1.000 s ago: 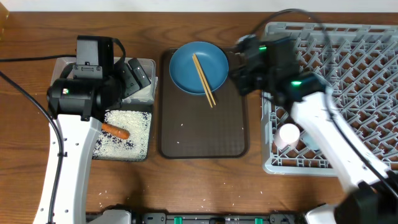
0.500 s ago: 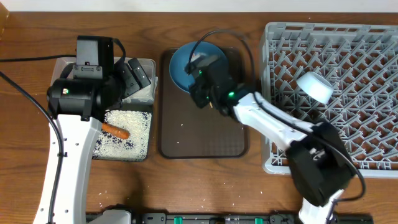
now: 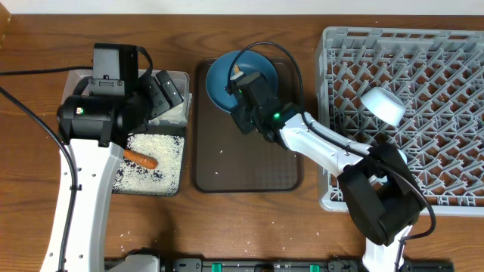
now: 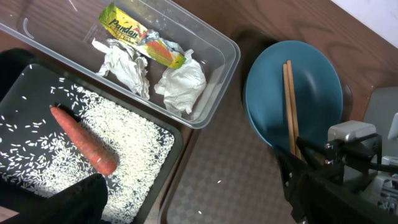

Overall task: Sort waste into correct bins and load items into the dishwasher rack
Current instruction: 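Move the right gripper left over the teal plate and grip the chopsticks, then lift one chopstick and carry it right toward the rack, then lower the chopstick upright into the rack's left edge and release, then move the right gripper back to the teal plate and grip the second chopstick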

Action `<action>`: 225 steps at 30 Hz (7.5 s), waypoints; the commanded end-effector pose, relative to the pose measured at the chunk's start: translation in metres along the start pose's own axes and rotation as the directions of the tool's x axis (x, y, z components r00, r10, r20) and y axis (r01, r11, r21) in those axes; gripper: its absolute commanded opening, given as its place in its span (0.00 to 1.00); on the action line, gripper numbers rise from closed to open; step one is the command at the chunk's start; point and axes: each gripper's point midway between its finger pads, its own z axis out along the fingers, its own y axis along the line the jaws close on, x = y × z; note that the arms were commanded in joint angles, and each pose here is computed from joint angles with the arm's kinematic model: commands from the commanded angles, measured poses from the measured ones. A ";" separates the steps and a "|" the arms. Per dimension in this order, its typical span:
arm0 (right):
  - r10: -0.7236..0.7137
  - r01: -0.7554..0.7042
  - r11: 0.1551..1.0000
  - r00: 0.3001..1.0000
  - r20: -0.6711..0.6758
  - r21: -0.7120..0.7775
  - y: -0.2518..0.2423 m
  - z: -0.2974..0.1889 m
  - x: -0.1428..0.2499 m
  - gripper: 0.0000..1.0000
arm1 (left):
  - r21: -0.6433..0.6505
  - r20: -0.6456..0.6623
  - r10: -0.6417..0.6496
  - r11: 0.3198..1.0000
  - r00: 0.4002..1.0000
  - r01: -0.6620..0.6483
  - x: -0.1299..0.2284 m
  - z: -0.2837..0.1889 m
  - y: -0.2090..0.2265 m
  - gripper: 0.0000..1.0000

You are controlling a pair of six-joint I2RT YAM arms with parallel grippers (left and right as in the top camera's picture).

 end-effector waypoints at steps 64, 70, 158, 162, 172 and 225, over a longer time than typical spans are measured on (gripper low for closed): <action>0.003 -0.006 0.998 0.999 0.046 0.060 -0.014 -0.048 -0.023 0.01 | -0.021 0.003 0.003 1.000 1.000 -0.003 -0.001 0.002 0.005 0.99; 0.031 -0.034 0.996 0.998 0.046 0.078 -0.020 -0.078 -0.026 0.01 | -0.020 0.003 0.003 1.000 1.000 -0.003 -0.001 0.001 0.005 0.99; 0.494 -0.444 0.779 0.869 0.004 0.443 -0.191 -0.156 0.091 0.01 | -0.020 0.003 0.003 1.000 1.000 -0.003 -0.001 0.002 0.005 0.99; 0.492 -0.447 0.778 0.870 0.014 0.441 -0.191 -0.153 0.091 0.01 | -0.020 0.003 0.003 1.000 1.000 -0.003 -0.001 0.002 0.005 0.99; 0.477 -0.437 0.785 0.878 0.021 0.439 -0.192 -0.147 0.094 0.03 | -0.020 0.003 0.003 1.000 1.000 -0.003 -0.001 0.002 0.005 0.99; 0.127 -0.129 0.992 0.974 0.189 -0.001 -0.047 -0.119 -0.012 0.40 | -0.020 0.003 0.003 1.000 1.000 -0.003 -0.001 0.002 0.005 0.99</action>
